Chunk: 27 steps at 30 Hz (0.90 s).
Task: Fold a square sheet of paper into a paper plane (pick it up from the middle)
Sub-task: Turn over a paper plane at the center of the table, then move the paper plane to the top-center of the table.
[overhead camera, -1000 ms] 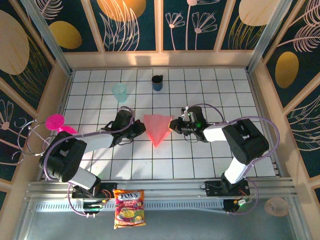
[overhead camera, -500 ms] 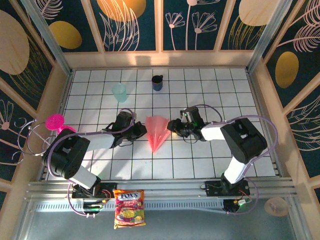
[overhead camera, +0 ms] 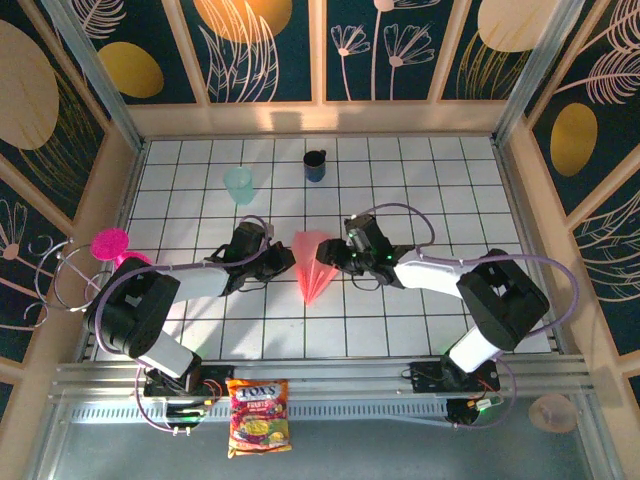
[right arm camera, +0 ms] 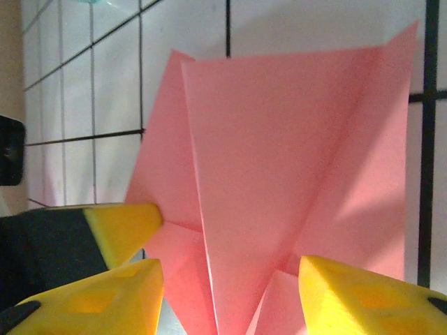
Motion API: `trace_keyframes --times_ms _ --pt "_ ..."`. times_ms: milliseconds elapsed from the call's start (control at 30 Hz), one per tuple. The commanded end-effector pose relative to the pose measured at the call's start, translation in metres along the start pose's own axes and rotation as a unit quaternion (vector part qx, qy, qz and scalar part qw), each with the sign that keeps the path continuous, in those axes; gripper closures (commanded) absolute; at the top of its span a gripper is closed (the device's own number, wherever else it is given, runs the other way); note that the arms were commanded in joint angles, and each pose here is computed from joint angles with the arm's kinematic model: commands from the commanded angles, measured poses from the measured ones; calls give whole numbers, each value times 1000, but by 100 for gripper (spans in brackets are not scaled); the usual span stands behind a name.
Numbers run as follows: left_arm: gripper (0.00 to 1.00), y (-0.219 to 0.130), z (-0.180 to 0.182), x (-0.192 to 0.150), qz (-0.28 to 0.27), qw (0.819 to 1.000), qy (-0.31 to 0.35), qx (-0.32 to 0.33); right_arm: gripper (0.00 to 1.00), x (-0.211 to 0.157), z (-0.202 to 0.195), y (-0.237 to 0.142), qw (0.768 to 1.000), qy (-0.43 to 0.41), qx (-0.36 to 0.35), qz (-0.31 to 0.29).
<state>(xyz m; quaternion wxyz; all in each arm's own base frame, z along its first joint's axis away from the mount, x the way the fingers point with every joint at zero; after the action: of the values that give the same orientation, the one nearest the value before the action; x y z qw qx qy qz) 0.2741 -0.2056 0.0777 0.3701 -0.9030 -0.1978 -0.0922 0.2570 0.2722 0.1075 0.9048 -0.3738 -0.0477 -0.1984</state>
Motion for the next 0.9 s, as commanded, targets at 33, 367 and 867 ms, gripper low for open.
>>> trace_keyframes --times_ms 33,367,867 --pt "100 -2 -12 9 -9 1000 -3 -23 44 5 8 0 1000 4 -14 -14" --pt "100 -5 -14 11 -14 1000 0 -20 41 -15 4 29 996 9 -89 17" --pt "100 -4 -14 11 -13 1000 4 -18 30 -28 26 24 997 -25 -65 31"
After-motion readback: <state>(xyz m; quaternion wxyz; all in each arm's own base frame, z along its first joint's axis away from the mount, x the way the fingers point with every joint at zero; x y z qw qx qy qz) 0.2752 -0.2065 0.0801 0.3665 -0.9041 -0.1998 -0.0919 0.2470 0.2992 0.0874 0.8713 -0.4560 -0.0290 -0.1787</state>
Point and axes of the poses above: each hand's point on the last joint's axis, 136 mm out from that joint toward the fingers, its own y axis out along the fingers, its own z axis along the line the jaws close on, x = y × z, the point moved 5 cm from there along -y, back along the fingers, and after that the axes turned 8 degrees about y, right-handed, at the moved point
